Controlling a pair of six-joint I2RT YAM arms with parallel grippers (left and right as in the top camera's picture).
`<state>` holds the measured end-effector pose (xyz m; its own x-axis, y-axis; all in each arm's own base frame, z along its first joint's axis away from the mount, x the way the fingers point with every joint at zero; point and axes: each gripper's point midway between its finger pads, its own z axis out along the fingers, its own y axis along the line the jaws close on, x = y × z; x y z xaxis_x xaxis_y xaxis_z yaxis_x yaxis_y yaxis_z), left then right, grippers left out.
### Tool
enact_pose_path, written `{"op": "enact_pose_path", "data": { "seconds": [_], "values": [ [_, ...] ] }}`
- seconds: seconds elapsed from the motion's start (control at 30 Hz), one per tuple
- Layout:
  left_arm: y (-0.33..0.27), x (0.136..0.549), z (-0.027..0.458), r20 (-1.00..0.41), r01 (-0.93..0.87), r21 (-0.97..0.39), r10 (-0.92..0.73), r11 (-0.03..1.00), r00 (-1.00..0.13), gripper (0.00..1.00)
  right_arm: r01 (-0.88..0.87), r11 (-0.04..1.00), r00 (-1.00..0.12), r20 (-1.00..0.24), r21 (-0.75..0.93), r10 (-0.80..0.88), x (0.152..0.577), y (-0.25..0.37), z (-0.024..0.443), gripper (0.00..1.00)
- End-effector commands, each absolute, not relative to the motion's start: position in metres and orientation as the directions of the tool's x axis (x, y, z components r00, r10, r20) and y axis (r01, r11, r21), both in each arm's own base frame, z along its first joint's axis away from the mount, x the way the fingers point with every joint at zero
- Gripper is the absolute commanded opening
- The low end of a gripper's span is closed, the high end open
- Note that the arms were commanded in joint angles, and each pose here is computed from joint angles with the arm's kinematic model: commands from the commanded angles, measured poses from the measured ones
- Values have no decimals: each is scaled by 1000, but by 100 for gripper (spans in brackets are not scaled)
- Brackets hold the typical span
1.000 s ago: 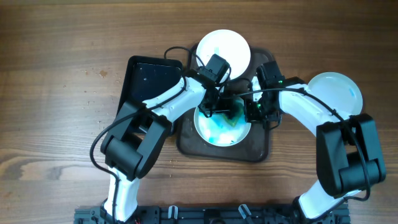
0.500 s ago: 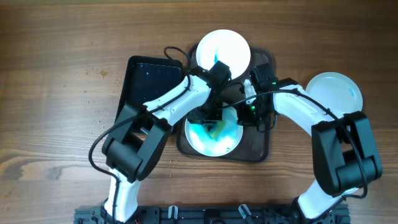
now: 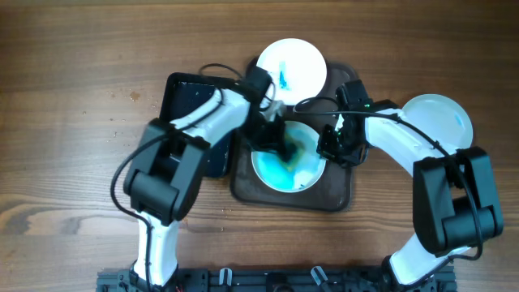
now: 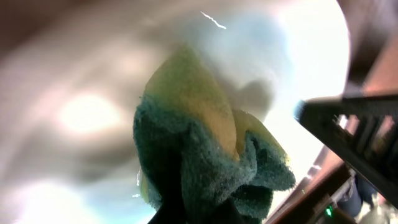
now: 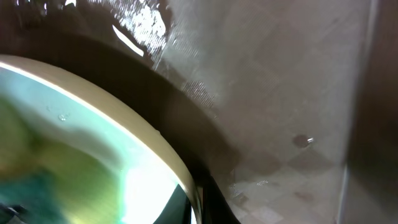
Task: Clean dirty plates on tray and stack at the side
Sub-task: 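Scrub the held plate with the sponge in left gripper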
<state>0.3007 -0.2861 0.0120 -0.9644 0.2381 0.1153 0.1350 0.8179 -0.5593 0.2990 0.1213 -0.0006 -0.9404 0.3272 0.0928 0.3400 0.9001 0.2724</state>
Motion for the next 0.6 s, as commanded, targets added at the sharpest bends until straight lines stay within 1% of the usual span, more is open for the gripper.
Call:
{"op": "enact_pose_path", "data": {
  "seconds": [0.0, 0.03, 0.07, 0.13, 0.17, 0.27, 0.33, 0.37, 0.47, 0.53, 0.57],
  "values": [
    [-335, 239, 3, 177, 203, -651, 407, 731, -896, 4, 433, 875, -901, 77, 215, 427, 306, 106, -17, 4],
    [-340, 234, 3, 174, 217, -652, 422, 727, -890, 4, 428, 878, -904, 77, 216, 421, 306, 106, -17, 4],
    [-339, 231, 1, 186, 217, -632, 417, 744, -890, 4, 418, 882, -908, 75, 216, 412, 306, 106, -17, 4],
    [-316, 239, -16, 237, 152, -468, 289, 870, -927, 4, 413, 885, -911, 77, 214, 406, 305, 106, -17, 4],
    [-290, 249, -27, 238, 116, -328, 201, 938, -950, 4, 414, 886, -910, 80, 212, 406, 304, 106, -17, 4],
    [-228, 270, -37, 206, 29, -51, 38, 998, -978, 4, 401, 892, -916, 82, 209, 393, 302, 105, -17, 4],
    [-177, 285, -36, 152, -50, 149, -73, 988, -986, 4, 389, 898, -921, 82, 207, 380, 301, 105, -17, 4],
    [-157, 291, -33, 127, -77, 223, -107, 972, -986, 4, 389, 898, -921, 84, 207, 380, 301, 105, -17, 4],
    [-114, 303, -22, 67, -101, 362, -134, 927, -989, 4, 389, 899, -921, 82, 202, 380, 301, 104, -17, 4],
    [-97, 309, -13, 27, -140, 409, -165, 902, -986, 4, 374, 907, -927, 74, 194, 367, 301, 102, -18, 4],
    [-94, 311, -10, 15, -159, 405, -181, 901, -983, 4, 366, 911, -931, 70, 191, 359, 301, 102, -18, 4]
  ]
}}
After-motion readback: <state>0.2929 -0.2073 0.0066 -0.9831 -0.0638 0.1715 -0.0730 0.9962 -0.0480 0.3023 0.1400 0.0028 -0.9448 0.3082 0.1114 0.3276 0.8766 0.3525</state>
